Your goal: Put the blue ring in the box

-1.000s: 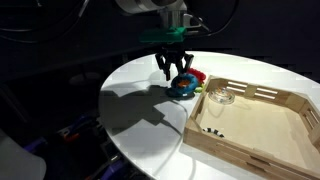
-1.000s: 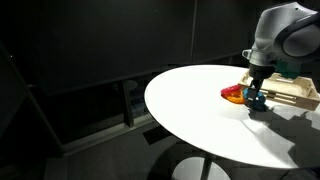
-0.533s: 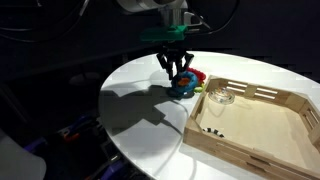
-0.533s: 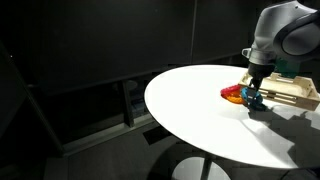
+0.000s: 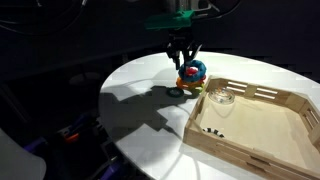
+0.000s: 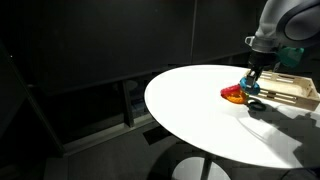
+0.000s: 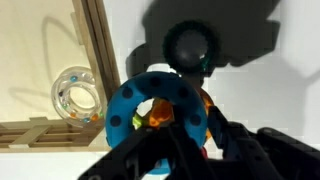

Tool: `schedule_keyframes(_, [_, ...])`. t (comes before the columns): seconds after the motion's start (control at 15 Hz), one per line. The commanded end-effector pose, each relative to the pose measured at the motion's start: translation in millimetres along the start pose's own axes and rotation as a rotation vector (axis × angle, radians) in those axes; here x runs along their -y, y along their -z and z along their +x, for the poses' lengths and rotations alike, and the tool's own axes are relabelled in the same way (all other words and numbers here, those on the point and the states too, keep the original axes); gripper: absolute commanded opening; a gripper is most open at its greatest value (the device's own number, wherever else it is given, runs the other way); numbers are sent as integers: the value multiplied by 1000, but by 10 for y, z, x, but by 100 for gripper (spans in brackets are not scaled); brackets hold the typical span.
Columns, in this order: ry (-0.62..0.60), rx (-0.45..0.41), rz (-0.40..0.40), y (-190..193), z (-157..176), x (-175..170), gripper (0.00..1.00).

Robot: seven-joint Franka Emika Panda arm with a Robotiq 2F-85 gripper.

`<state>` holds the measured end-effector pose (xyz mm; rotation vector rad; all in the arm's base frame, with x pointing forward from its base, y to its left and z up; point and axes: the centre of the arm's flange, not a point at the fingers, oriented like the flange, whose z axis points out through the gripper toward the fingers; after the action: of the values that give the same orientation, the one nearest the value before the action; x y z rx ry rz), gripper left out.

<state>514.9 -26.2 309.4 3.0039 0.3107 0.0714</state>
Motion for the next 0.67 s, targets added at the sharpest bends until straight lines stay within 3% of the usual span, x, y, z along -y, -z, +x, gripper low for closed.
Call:
schedule_keyframes(0.0, [-42, -33, 9, 236, 63, -312, 10])
schedule_keyframes(0.6, [-201, -72, -22, 334, 63, -1102, 10])
